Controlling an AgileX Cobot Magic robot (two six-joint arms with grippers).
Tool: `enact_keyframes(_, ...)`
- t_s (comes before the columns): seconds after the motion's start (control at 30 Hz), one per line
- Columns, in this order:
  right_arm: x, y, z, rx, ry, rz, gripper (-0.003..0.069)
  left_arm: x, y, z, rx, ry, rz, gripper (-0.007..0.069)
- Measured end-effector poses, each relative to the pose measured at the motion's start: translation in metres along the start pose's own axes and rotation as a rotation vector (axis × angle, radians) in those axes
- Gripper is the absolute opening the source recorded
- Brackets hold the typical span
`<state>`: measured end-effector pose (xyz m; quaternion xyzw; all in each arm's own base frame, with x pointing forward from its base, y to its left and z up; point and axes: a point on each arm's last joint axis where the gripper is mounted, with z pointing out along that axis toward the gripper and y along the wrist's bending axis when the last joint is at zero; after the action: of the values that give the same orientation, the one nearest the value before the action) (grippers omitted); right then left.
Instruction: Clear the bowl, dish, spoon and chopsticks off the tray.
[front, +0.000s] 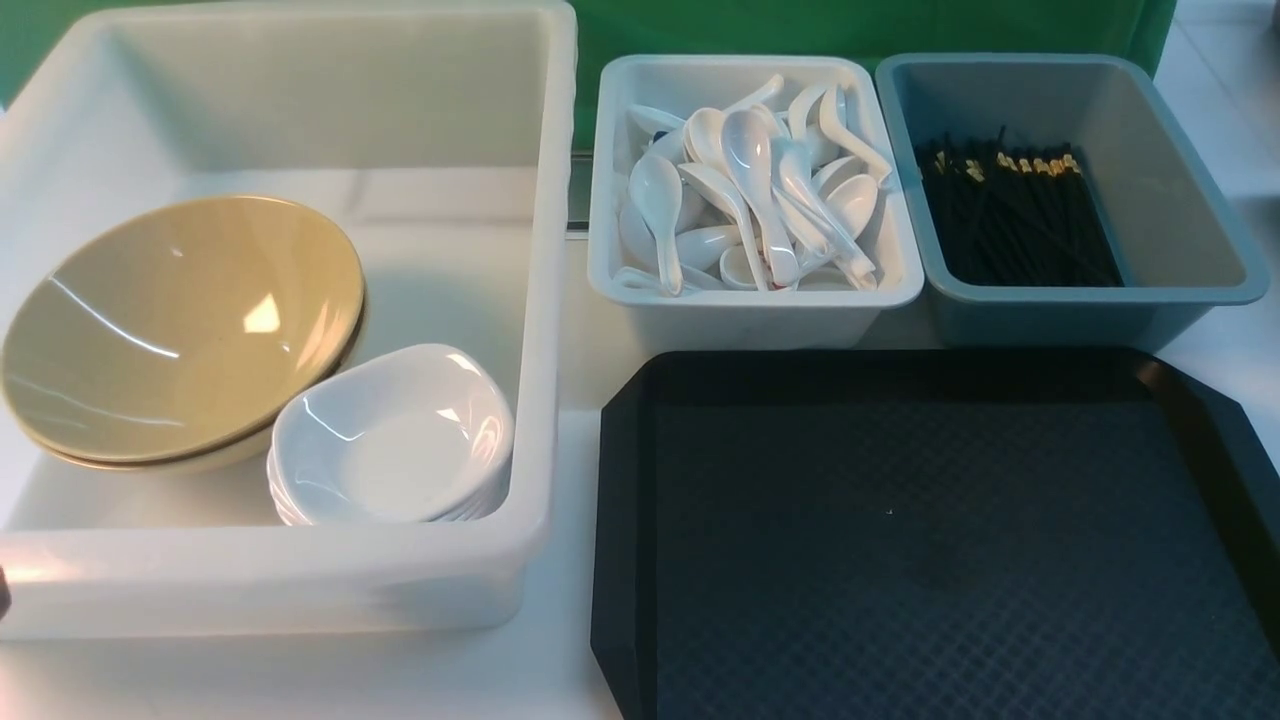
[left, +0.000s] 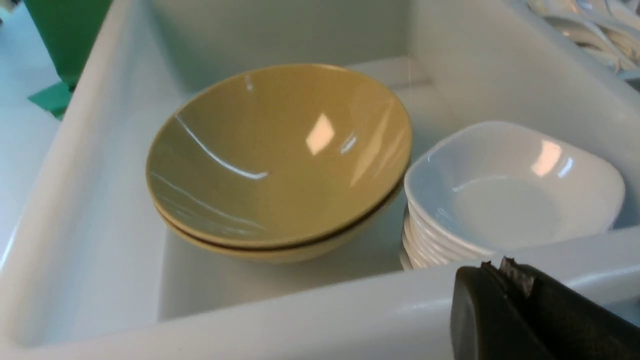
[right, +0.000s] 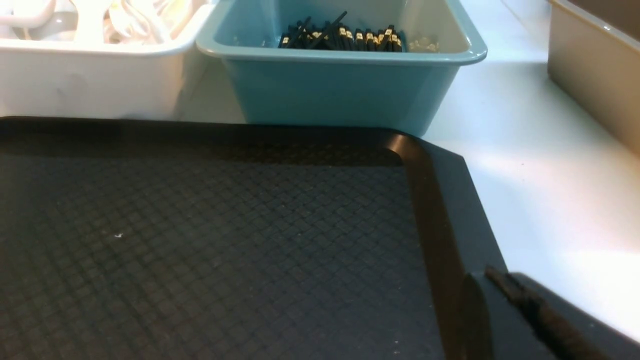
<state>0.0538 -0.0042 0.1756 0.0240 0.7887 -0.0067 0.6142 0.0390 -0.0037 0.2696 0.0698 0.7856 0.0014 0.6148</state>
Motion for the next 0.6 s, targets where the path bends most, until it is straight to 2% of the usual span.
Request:
enact_keyframes(0.1, 0.0, 0.0, 0.0, 0.0, 0.0, 0.0, 0.0042, 0.011, 0.001, 0.01, -0.055, -0.106, 0.001, -0.0011)
enact_keyframes(0.2, 0.0, 0.0, 0.0, 0.0, 0.0, 0.0, 0.0045, 0.04, 0.003, 0.023, -0.147, -0.206, -0.008, -0.0011)
enact_keyframes(0.27, 0.0, 0.0, 0.0, 0.0, 0.0, 0.0, 0.0045, 0.062, 0.004, 0.032, -0.183, -0.205, -0.023, -0.0011)
enact_keyframes(0.37, 0.0, 0.0, 0.0, 0.0, 0.0, 0.0, 0.0045, 0.071, 0.003, 0.035, -0.185, -0.162, -0.034, -0.0011)
enact_keyframes(0.53, 0.0, 0.0, 0.0, 0.0, 0.0, 0.0, 0.0045, 0.085, -0.001, 0.037, -0.127, -0.012, -0.041, -0.0011)
enact_keyframes(0.6, 0.0, 0.0, 0.0, 0.0, 0.0, 0.0, 0.0045, 0.085, -0.001, 0.037, -0.12, -0.007, -0.042, -0.0011)
